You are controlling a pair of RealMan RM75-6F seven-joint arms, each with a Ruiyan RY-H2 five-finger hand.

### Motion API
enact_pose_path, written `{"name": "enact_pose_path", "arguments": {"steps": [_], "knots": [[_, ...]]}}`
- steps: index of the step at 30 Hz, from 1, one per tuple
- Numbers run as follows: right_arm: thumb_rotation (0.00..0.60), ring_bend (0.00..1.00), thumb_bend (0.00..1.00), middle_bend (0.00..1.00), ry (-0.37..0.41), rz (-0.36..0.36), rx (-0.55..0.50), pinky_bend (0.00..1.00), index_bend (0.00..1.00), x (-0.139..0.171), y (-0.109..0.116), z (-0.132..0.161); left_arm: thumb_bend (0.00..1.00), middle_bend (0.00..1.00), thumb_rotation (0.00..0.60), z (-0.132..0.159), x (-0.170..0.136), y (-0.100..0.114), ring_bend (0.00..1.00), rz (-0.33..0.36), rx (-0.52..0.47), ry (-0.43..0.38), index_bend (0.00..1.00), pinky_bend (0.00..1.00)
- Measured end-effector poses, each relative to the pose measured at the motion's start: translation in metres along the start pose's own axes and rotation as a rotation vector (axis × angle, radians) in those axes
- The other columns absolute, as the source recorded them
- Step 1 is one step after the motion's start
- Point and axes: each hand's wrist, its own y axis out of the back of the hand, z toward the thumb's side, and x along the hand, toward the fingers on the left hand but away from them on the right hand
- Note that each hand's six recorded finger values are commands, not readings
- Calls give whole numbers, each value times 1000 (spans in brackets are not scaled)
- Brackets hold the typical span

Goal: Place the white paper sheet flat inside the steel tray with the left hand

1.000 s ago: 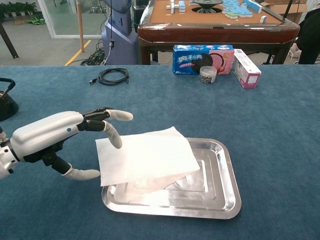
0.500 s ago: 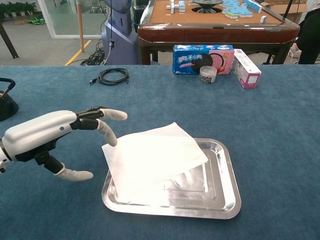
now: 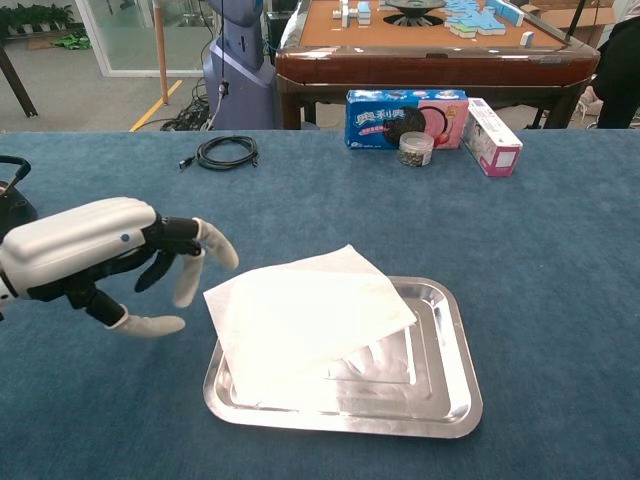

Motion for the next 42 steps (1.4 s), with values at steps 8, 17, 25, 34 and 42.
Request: {"name": "enact_pose_path", "arguments": {"steps": [8,17,25,34,42], "knots": [[600,361,261,501,-2,-5,-4,322,480,0,2,-1,553,1000,600,4,11,-3,993,-80,52,43,265,1000],[600,361,261,501,-7,-21,-2,322,479,3,7,-2,582,1000,600,15,25,-2,1000,-144,101,55,252,1000],[600,361,261,501,-24,-42,2,322,479,5,14,-5,583,1000,600,29,42,-10,1000,-176,178,9,244,1000],[600,361,261,501,-36,-71,-8,322,479,6,22,-9,583,1000,600,34,56,-21,1000,-214,221,0,244,1000],[600,361,261,501,-50,-99,-12,322,479,8,29,-14,583,1000,600,33,65,-26,1000,-245,264,23,245,1000]]}}
